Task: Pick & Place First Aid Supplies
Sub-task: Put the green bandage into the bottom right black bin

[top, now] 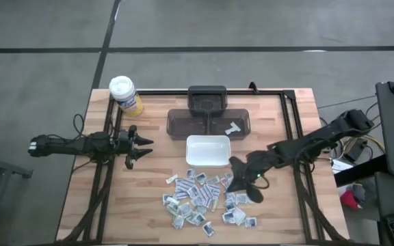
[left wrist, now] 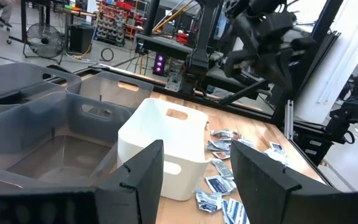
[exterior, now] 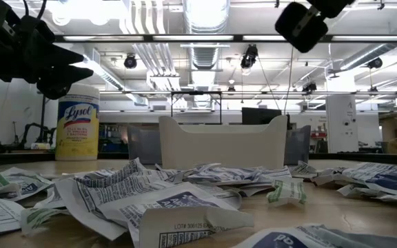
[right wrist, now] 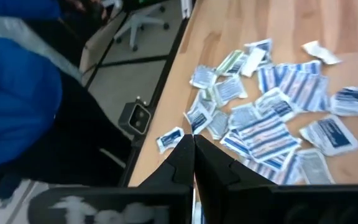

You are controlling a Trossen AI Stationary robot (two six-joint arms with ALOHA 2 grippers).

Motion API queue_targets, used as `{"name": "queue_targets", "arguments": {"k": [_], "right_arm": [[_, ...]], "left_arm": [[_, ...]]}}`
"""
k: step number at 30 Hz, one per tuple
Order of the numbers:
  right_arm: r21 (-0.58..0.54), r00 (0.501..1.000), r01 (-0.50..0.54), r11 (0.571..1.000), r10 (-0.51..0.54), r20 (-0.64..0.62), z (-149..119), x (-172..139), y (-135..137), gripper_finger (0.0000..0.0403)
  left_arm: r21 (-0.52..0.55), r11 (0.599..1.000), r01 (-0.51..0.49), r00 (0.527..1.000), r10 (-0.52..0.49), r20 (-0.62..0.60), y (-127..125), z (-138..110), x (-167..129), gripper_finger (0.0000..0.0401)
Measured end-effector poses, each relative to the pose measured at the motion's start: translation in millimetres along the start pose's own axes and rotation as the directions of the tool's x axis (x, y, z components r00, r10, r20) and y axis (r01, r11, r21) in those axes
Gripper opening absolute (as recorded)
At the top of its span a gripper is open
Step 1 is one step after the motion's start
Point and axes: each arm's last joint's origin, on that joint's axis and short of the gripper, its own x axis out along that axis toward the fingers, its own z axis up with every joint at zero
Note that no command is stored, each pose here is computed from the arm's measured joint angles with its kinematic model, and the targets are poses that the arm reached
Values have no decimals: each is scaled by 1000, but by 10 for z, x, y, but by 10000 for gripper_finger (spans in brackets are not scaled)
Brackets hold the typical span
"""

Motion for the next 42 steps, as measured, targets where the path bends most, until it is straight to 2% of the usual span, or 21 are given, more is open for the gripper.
{"name": "queue_targets", "arguments": {"k": [3,7,13,21,25,33,42], "right_arm": [[-30,999,-7,1000,6,-42,41,136,-8,8],[-56,985,29,998,-38,-166,82,285,-19,8],[-124,929,58,991,-99,-356,160,506,0,8],[-163,858,75,984,-147,-492,256,835,-35,9],[-164,844,68,984,-145,-517,262,983,-33,10],[-57,817,139,989,-147,-557,190,1120,-44,53],[84,800,255,963,-161,-578,116,1204,-100,96]], "left_arm": [[0,1000,0,1000,0,-1,0,0,0,183],[0,1000,0,1000,0,-3,0,-2,1,183],[1,1000,-1,1000,1,-8,1,-6,3,183],[3,1000,-5,1000,5,-22,3,-16,9,183],[3,1000,-6,1000,6,-29,4,-21,13,183],[5,1000,-9,999,9,-38,6,-29,18,183],[9,1000,-12,999,12,-49,7,-38,24,183]]}}
